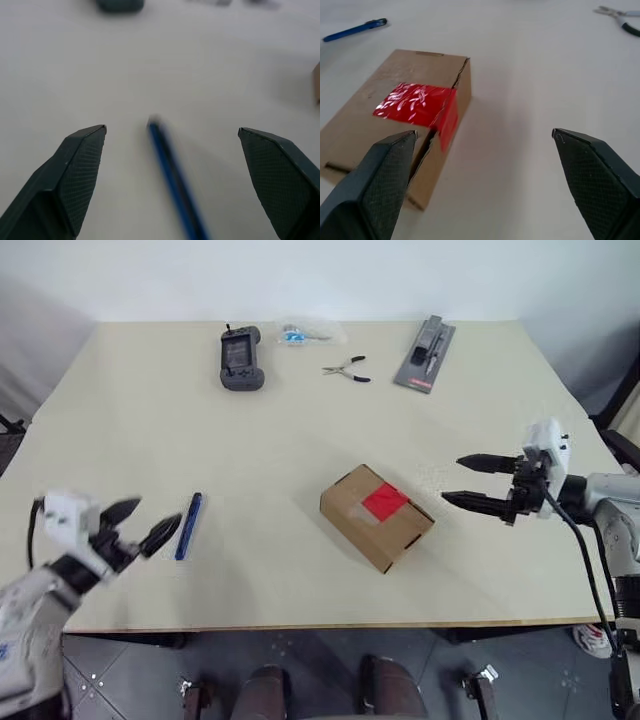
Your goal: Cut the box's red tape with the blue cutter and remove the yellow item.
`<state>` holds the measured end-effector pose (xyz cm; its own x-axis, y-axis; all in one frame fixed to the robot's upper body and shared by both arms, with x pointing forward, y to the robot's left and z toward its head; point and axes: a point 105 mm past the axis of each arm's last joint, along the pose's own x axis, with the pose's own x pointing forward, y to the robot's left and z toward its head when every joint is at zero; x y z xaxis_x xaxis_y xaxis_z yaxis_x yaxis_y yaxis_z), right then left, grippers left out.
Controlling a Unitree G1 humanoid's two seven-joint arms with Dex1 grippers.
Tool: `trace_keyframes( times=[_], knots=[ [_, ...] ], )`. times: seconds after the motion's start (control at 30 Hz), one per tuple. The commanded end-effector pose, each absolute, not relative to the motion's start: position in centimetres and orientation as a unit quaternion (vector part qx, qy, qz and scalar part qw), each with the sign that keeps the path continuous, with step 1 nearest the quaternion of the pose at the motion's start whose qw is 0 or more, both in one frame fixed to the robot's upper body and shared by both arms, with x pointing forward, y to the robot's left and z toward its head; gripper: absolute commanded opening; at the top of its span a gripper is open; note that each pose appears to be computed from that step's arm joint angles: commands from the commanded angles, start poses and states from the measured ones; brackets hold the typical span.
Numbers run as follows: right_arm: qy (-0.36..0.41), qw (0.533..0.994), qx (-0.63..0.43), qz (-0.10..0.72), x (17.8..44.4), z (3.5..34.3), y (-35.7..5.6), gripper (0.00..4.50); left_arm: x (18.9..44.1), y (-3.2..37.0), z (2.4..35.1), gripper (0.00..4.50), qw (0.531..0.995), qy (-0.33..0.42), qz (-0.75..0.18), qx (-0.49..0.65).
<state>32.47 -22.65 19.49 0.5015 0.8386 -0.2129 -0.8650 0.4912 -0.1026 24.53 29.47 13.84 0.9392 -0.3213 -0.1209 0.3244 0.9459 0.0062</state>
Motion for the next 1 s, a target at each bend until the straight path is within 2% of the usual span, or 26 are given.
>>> trace_keyframes(
  times=[0.03, 0.17, 0.37, 0.53, 0.67, 0.77, 1.0],
  knots=[
    [0.055, 0.843, -0.096, 0.526, 31.6, 20.8, -22.9, 4.50, 22.1, 30.6, 14.6, 4.49, 0.988, 0.033, -0.147, 0.023],
    [0.071, 0.839, -0.112, 0.528, 31.6, 20.7, -23.6, 4.50, 19.1, 30.5, 12.7, 4.49, 0.987, 0.077, -0.138, 0.010],
    [0.061, 0.834, -0.115, 0.536, 32.6, 20.9, -22.6, 4.50, 18.1, 29.1, 12.0, 4.49, 0.981, 0.109, -0.158, 0.010],
    [0.053, 0.832, -0.111, 0.541, 33.1, 20.9, -21.5, 4.50, 19.8, 28.3, 11.9, 4.49, 0.981, 0.114, -0.156, 0.035],
    [0.053, 0.830, -0.111, 0.545, 32.8, 20.9, -21.3, 4.50, 23.4, 27.1, 11.9, 4.49, 0.983, 0.112, -0.139, 0.031],
    [0.051, 0.832, -0.111, 0.541, 32.6, 21.0, -21.2, 4.50, 24.8, 26.3, 11.2, 4.49, 0.983, 0.133, -0.128, 0.015],
    [0.054, 0.839, -0.110, 0.530, 31.9, 20.9, -21.5, 4.50, 25.8, 24.9, 8.8, 4.49, 0.971, 0.209, -0.120, -0.010]
  ],
)
